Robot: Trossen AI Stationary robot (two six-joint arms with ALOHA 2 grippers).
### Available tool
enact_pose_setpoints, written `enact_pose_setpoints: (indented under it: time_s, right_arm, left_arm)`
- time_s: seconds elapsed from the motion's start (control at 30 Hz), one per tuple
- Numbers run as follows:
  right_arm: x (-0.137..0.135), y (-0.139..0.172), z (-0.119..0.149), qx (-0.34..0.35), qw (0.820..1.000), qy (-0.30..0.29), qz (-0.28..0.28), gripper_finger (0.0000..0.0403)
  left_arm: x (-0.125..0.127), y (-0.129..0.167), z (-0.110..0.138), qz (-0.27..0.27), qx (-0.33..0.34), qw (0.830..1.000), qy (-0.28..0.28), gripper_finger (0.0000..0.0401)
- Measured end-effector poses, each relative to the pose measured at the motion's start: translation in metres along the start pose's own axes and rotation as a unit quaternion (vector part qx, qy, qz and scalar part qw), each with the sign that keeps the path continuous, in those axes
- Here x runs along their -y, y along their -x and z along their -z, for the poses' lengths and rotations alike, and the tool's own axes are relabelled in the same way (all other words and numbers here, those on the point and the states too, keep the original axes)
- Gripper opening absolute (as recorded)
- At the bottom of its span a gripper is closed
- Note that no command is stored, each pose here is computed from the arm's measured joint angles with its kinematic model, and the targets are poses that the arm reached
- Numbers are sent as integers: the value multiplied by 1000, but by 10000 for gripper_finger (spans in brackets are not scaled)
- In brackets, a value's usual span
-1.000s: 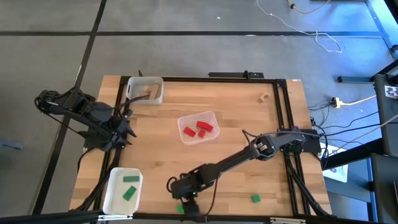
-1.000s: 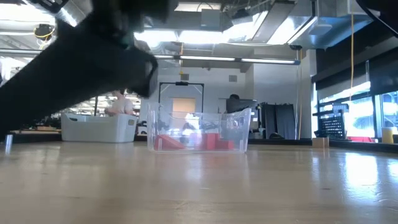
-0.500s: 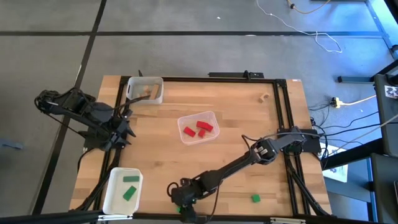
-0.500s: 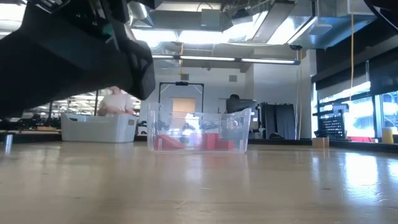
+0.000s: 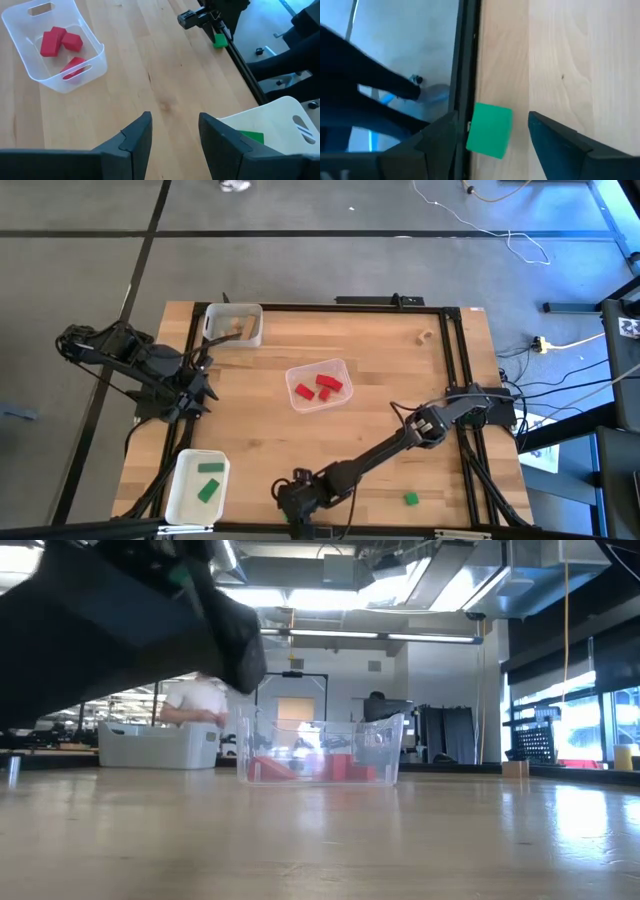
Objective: Sort & place blocks by color
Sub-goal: Put the green block into the white bin
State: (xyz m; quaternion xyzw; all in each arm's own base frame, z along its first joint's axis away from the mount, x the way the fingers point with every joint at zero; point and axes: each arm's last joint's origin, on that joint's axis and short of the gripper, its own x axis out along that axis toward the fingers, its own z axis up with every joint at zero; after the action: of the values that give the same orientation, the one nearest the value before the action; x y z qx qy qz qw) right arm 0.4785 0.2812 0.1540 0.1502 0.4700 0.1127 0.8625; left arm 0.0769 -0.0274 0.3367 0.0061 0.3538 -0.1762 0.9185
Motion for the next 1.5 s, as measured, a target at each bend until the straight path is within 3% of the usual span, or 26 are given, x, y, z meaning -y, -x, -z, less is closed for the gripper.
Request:
enact_pose_setpoints:
  time_s: [0.27, 0.8, 1.5]
  right_arm:
    - [-5, -16, 13, -2, 1000, 9, -3, 243]
    - [1, -24, 23, -7, 997, 29, 65, 243]
    - [38, -22, 6, -13, 990, 66, 126, 243]
  left_arm:
    - [0, 0, 0, 0, 0, 1000, 0, 153]
    - [0, 0, 0, -1, 0, 1000, 1, 153]
    - [0, 0, 0, 0, 0, 1000, 2, 153]
